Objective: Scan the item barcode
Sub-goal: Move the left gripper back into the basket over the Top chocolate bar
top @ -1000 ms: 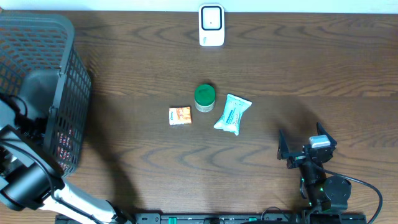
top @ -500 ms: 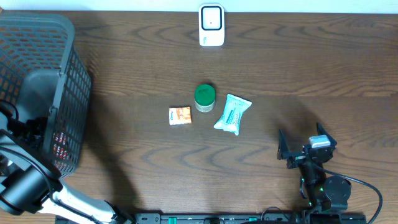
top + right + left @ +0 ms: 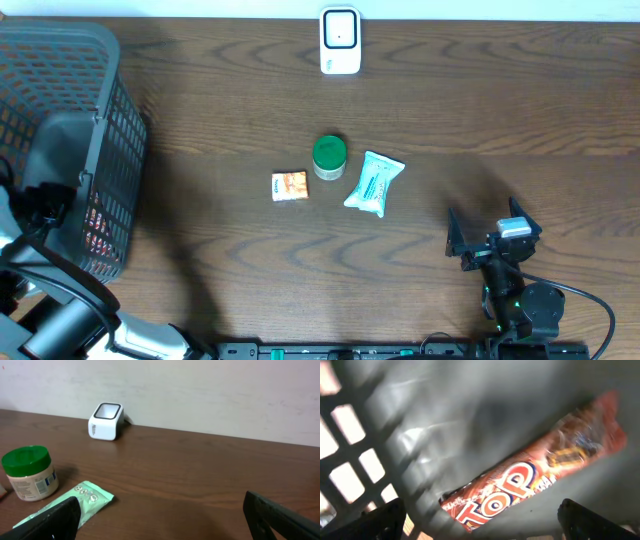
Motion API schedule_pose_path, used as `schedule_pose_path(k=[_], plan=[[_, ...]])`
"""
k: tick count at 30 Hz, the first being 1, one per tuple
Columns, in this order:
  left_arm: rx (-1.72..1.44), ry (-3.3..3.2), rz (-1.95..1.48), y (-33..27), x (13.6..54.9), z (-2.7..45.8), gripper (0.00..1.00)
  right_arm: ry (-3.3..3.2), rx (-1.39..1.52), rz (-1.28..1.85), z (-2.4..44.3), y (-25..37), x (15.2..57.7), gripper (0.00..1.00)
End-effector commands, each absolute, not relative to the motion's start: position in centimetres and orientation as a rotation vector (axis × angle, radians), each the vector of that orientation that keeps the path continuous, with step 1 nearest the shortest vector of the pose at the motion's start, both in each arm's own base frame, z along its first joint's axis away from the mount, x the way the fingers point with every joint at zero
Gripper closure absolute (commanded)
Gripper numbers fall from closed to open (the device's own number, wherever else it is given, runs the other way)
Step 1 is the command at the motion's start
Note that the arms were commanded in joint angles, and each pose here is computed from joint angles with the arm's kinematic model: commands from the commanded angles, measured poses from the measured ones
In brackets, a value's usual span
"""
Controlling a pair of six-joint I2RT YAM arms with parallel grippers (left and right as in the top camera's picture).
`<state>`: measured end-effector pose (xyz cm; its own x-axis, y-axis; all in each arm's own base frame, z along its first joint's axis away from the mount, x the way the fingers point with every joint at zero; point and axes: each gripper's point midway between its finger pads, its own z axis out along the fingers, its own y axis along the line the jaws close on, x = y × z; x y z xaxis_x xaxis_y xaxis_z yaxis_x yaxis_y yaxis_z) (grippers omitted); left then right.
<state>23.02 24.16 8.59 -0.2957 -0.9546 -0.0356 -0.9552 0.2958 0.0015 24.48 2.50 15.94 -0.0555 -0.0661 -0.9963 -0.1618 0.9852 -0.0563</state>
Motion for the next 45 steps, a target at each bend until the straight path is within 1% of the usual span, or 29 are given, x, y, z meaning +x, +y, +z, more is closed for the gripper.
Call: schedule_pose_path(k=[1,4,7,15,21,30,35,36,37,38,41,43,45], plan=[[-1.532,2.715,0.048,23.4,23.8,8.2,0.02,1.631,-0.175,0.097,15.8,2.8,24.4,0.01],[-1.257,2.781,-0.132,21.5,26.4,8.2,0.02,1.631,-0.175,0.097,15.8,2.8,24.4,0.01],[-1.183,2.804,-0.128,21.0,27.0,7.8,0.02,1.631,-0.175,0.097,15.8,2.8,24.4,0.01],[-1.202,2.822,0.013,22.4,26.0,7.3,0.02,1.631,-0.175,0.097,15.8,2.8,24.4,0.01],[-1.214,2.853,-0.004,22.0,25.6,6.2,0.02,1.631,-0.175,0.097,15.8,2.8,24.4,0.01],[-1.258,2.95,-0.06,21.4,24.8,2.8,0.02,1.631,-0.175,0.097,15.8,2.8,24.4,0.01],[-1.283,2.984,-0.126,20.4,24.3,1.7,0.01,1.631,-0.175,0.097,15.8,2.8,24.4,0.01],[-1.286,2.99,-0.133,20.2,24.1,1.5,0.08,1.631,-0.175,0.097,15.8,2.8,24.4,0.01],[-1.289,2.996,-0.137,20.0,23.9,1.4,0.18,1.631,-0.175,0.097,15.8,2.8,24.4,0.01],[-1.292,3.003,-0.141,19.8,23.7,1.2,0.3,1.631,-0.175,0.097,15.8,2.8,24.4,0.01],[-1.3,3.021,-0.151,19.5,23.3,1.2,0.59,1.631,-0.175,0.097,15.8,2.8,24.4,0.01],[-1.303,3.027,-0.147,19.4,23.1,1.3,0.7,1.631,-0.175,0.097,15.8,2.8,24.4,0.01],[-1.303,3.033,-0.114,19.7,22.9,1.6,0.72,1.631,-0.175,0.097,15.8,2.8,24.4,0.01]])
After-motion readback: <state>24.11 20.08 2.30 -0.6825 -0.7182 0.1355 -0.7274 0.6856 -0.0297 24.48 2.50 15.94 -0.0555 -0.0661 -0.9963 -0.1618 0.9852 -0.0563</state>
